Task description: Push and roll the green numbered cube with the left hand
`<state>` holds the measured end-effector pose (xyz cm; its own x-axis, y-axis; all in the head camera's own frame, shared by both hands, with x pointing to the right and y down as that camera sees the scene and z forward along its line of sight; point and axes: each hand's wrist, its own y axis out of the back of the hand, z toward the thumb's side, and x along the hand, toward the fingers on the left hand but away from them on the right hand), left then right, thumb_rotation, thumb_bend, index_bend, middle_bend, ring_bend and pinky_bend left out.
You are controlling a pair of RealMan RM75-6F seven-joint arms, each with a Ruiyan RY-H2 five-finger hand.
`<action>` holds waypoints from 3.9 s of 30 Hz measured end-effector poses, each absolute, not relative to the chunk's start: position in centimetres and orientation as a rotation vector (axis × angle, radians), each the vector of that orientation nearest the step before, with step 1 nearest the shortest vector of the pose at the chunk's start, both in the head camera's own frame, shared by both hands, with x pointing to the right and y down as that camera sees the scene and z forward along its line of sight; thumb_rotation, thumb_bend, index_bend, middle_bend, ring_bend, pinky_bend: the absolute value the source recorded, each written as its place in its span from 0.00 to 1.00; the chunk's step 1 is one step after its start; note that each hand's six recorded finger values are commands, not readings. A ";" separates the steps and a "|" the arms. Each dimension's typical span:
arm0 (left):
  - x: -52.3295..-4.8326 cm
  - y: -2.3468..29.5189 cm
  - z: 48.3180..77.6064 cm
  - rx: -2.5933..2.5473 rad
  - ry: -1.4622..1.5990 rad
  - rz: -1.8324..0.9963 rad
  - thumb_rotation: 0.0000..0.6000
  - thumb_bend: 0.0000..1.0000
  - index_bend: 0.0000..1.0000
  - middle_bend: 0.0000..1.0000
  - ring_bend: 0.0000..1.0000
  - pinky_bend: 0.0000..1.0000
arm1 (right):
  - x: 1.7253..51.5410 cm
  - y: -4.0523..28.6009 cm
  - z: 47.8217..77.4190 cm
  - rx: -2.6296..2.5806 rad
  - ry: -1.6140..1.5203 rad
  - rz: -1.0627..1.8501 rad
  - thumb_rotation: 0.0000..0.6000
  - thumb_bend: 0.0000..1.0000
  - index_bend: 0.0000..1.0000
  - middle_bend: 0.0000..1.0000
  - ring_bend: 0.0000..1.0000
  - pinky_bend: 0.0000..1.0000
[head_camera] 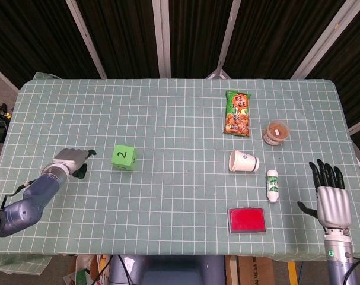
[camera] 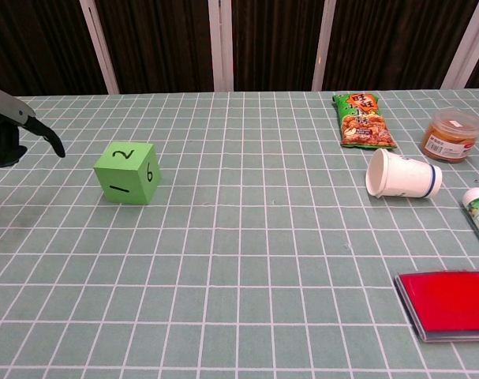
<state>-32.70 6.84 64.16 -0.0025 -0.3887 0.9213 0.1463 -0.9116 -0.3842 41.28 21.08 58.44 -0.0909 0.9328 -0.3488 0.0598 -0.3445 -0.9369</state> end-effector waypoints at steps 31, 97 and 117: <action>-28.6 8.4 65.2 -2.002 0.181 -1.887 1.00 0.96 0.13 0.82 0.70 0.73 | 41.2 21.1 57.2 -1.425 -1.130 1.494 1.00 0.04 0.07 0.00 0.02 0.00; -17.5 9.6 65.3 -2.001 0.107 -1.634 1.00 0.95 0.14 0.82 0.70 0.73 | 42.1 20.8 57.6 -1.433 -1.170 1.546 1.00 0.05 0.07 0.00 0.02 0.00; -16.3 7.1 66.1 -1.859 0.174 -1.629 1.00 0.95 0.15 0.82 0.70 0.73 | 42.3 20.8 57.9 -1.427 -1.159 1.567 1.00 0.05 0.07 0.00 0.02 0.00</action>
<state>-16.30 7.11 66.12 0.2185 -0.4993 0.8385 0.3108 -0.7789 -0.5448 42.25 20.80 57.91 -0.1381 0.9259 -0.3516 0.0650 -0.3457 -0.9361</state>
